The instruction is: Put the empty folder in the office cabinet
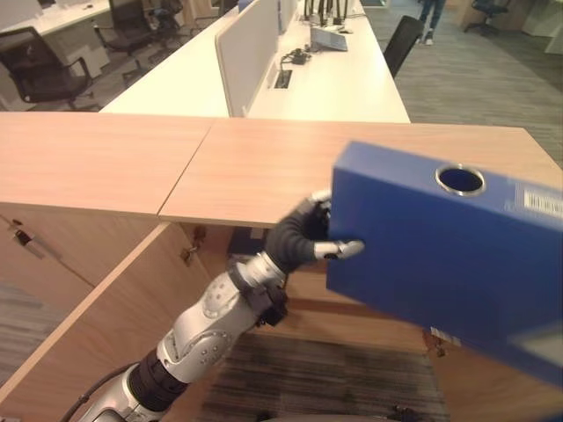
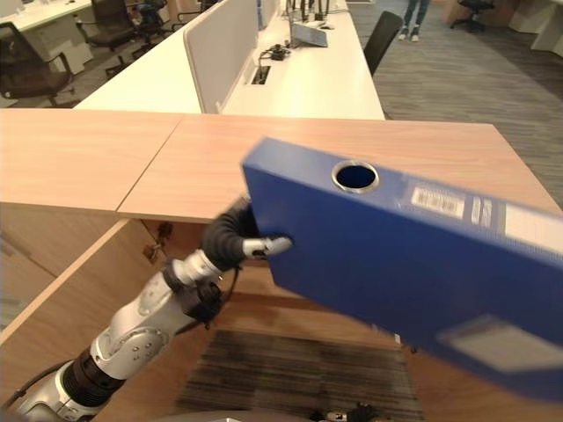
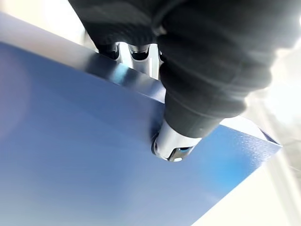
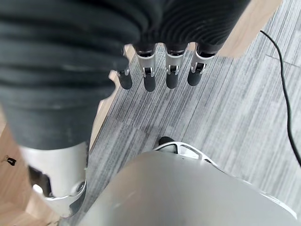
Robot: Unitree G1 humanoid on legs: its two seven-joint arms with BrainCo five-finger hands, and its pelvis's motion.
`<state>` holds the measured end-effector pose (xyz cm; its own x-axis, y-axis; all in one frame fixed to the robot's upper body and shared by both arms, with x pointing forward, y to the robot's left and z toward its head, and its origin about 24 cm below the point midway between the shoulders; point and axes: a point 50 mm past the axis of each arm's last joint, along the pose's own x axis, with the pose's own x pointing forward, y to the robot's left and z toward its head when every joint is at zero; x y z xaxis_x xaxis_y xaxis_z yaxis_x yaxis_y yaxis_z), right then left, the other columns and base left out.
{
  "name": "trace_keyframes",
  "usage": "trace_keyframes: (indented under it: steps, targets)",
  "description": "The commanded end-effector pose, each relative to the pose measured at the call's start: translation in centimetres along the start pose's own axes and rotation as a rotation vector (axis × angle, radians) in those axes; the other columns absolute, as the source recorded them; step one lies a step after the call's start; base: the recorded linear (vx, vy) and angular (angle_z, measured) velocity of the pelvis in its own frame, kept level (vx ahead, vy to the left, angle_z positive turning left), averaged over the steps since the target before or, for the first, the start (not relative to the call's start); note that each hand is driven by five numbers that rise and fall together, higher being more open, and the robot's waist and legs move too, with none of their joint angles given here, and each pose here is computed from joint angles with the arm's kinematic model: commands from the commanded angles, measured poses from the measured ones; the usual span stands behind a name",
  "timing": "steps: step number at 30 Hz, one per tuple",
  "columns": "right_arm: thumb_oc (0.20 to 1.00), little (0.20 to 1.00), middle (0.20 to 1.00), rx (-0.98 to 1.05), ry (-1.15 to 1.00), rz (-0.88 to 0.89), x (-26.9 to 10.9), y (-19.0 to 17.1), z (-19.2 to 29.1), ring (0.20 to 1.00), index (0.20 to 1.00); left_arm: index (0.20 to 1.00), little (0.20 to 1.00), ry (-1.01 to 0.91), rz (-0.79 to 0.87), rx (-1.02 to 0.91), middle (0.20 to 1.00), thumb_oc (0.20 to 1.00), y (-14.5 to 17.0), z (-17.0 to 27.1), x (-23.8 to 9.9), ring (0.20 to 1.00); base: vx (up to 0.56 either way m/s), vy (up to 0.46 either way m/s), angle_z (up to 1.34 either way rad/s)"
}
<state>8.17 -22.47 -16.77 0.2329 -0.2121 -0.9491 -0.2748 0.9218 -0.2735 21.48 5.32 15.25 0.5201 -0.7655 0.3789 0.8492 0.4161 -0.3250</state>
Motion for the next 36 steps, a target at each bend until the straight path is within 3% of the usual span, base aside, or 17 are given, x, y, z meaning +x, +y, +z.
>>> trace_keyframes:
  steps: [1,4,6,10,15,17,20,24,31,32,33,36]
  targets:
    - [1.0,1.0,1.0,-0.037,-0.038,0.097,-0.2,3.6,1.1,1.0,1.0,0.2,0.2,-0.099,0.023,-0.022,0.2,0.2,0.5,2.3,-0.9,0.2,-0.01,0.006,-0.03]
    - [1.0,1.0,1.0,-0.038,-0.044,0.112,-0.3,3.9,1.1,1.0,1.0,0.2,0.2,0.062,0.17,-0.018,0.2,0.2,2.4,-0.3,-4.3,0.2,-0.01,0.004,-0.04]
    - [1.0,1.0,1.0,-0.038,-0.044,0.113,-0.3,3.9,1.1,1.0,1.0,0.2,0.2,0.085,0.182,-0.014,0.2,0.2,2.4,-0.4,-5.0,0.2,0.0,0.0,0.0]
    - [1.0,1.0,1.0,-0.033,-0.042,0.114,-0.3,3.6,0.7,1.0,1.0,0.2,0.2,0.295,0.395,0.087,0.2,0.2,4.7,-3.0,-10.6,0.2,0.0,0.002,-0.02]
    - [1.0,1.0,1.0,-0.024,-0.046,0.1,-0.2,3.1,0.6,1.0,1.0,0.2,0.2,0.378,0.47,0.225,0.2,0.2,5.5,-3.1,-12.8,0.2,0.0,0.0,0.0]
    - [1.0,1.0,1.0,-0.028,-0.046,0.098,-0.2,3.0,0.6,1.0,1.0,0.2,0.2,0.39,0.48,0.279,0.2,0.2,5.7,-2.8,-13.1,0.2,0.0,0.0,0.0]
    - [1.0,1.0,1.0,-0.064,-0.054,0.087,-0.2,2.6,0.8,1.0,1.0,0.2,0.2,0.428,0.486,0.513,0.2,0.2,6.4,-1.4,-13.7,0.2,0.0,0.0,0.0]
    - [1.0,1.0,1.0,-0.057,-0.058,0.076,-0.1,2.1,1.0,1.0,1.0,0.2,0.2,0.457,0.512,0.6,0.2,0.2,6.9,-0.8,-14.5,0.2,0.0,-0.001,0.01]
    - [1.0,1.0,1.0,-0.117,-0.1,0.065,-0.1,1.1,2.3,1.0,1.0,0.2,0.2,0.555,0.508,1.088,0.2,0.2,7.9,2.7,-15.5,0.2,0.0,0.0,0.0]
    - [1.0,1.0,1.0,-0.117,-0.1,0.065,-0.1,1.1,2.3,1.0,1.0,0.2,0.2,0.555,0.508,1.088,0.2,0.2,7.9,2.7,-15.5,0.2,0.0,0.0,0.0]
    - [1.0,1.0,1.0,-0.179,-0.118,0.043,-0.1,0.2,2.8,1.0,1.0,0.2,0.2,0.575,0.489,1.26,0.2,0.2,8.1,3.8,-15.3,0.2,0.0,0.0,0.0]
    - [1.0,1.0,1.0,-0.25,-0.194,0.011,-0.2,-0.7,5.0,1.0,1.0,0.2,0.2,0.568,0.488,1.343,0.2,0.2,8.1,4.3,-15.2,0.2,0.01,0.002,-0.01]
